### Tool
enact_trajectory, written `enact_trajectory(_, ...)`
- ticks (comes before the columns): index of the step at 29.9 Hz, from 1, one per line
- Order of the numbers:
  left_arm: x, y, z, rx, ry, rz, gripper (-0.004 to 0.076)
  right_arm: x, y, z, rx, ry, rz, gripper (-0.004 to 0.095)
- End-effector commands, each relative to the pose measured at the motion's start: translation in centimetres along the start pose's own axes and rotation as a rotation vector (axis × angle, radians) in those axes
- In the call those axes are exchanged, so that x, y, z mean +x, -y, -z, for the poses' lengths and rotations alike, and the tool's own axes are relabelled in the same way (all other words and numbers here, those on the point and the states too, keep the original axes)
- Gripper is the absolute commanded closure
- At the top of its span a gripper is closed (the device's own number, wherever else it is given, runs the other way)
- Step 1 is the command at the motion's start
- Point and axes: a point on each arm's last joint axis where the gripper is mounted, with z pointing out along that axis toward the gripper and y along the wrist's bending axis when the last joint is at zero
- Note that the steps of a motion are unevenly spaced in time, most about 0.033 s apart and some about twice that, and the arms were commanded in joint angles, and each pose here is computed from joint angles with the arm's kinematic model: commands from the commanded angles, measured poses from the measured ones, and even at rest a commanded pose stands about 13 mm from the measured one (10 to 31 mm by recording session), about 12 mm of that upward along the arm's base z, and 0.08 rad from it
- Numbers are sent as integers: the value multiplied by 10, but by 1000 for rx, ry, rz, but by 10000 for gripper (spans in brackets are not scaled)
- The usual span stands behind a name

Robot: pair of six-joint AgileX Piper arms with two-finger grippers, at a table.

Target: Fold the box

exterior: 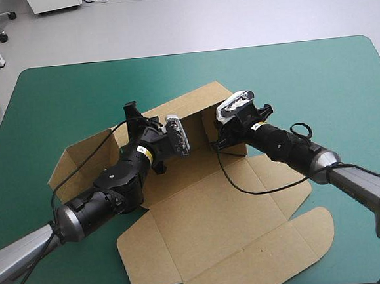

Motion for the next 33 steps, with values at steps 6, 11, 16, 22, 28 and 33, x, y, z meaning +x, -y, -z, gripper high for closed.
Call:
enact_trajectory(6, -6, -14, 10, -46, 52, 41, 738, -21, 3, 6, 63, 108, -12, 644)
enact_trajectory(11, -6, -14, 10, -46, 52, 48, 738, -19, -1, 6, 37, 91, -22, 928)
enact_trajectory(16, -5, -14, 10, -47, 46, 48, 738, -19, -1, 6, 32, 87, -24, 930)
enact_trajectory(22, -4, -15, 10, -55, 27, 48, 737, -19, -1, 6, 32, 87, -26, 930)
enact_trajectory(28, -6, -15, 16, -59, 31, 51, 633, -20, 0, 6, 42, 96, -40, 930)
enact_trajectory(33, -14, -13, 30, -54, 67, 64, 439, -20, 0, 6, 46, 99, -46, 930)
